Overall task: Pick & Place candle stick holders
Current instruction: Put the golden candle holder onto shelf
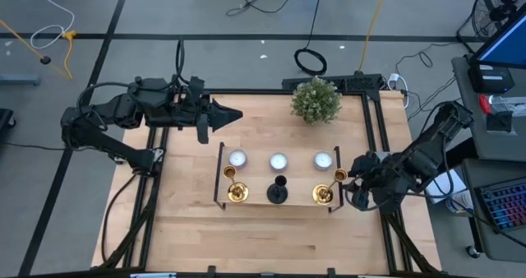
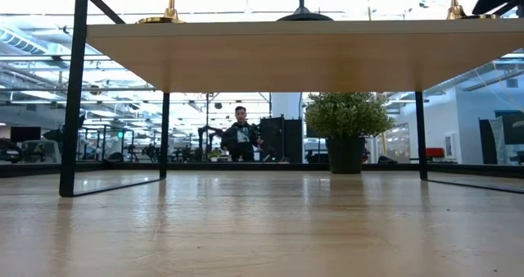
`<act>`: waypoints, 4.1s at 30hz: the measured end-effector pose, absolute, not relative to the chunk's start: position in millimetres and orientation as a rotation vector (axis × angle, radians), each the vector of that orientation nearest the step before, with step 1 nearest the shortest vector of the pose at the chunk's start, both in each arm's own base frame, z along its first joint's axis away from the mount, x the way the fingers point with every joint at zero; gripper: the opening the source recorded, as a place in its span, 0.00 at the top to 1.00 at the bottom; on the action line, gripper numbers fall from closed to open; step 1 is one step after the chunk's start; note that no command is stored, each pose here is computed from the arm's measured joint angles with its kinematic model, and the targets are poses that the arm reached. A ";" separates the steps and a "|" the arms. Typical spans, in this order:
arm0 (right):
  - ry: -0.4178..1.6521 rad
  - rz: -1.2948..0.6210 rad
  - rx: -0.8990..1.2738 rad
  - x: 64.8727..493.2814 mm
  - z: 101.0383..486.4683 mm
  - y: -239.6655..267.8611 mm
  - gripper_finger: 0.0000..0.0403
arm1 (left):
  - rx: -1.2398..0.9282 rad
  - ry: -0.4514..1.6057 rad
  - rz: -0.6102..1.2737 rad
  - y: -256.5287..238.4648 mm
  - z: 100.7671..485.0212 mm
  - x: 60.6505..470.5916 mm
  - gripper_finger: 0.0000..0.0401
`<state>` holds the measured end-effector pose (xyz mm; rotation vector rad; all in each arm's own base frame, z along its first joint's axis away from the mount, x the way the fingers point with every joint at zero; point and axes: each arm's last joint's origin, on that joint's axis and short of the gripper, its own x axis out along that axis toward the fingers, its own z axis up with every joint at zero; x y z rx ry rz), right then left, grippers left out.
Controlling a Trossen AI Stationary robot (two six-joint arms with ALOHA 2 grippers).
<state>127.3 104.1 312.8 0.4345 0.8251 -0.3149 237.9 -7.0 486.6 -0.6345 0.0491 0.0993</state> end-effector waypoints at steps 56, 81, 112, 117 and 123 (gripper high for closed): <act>0.596 -0.455 0.240 127.8 335.3 53.9 1.00 | -0.678 -0.056 0.181 -80.3 494.1 216.2 0.92; 0.735 -0.057 0.330 146.2 293.3 40.4 1.00 | -0.580 -0.034 0.521 -84.4 471.1 230.2 0.92; 0.495 -0.046 0.373 145.0 314.0 34.0 1.00 | -0.591 -0.025 0.488 -90.6 471.1 227.9 0.92; 0.479 -0.043 0.376 145.8 315.3 34.2 1.00 | -0.591 -0.025 0.488 -90.7 471.1 227.8 0.92; 0.471 -0.066 0.363 145.8 315.5 33.5 1.00 | -0.588 -0.026 0.490 -90.1 471.2 227.9 0.92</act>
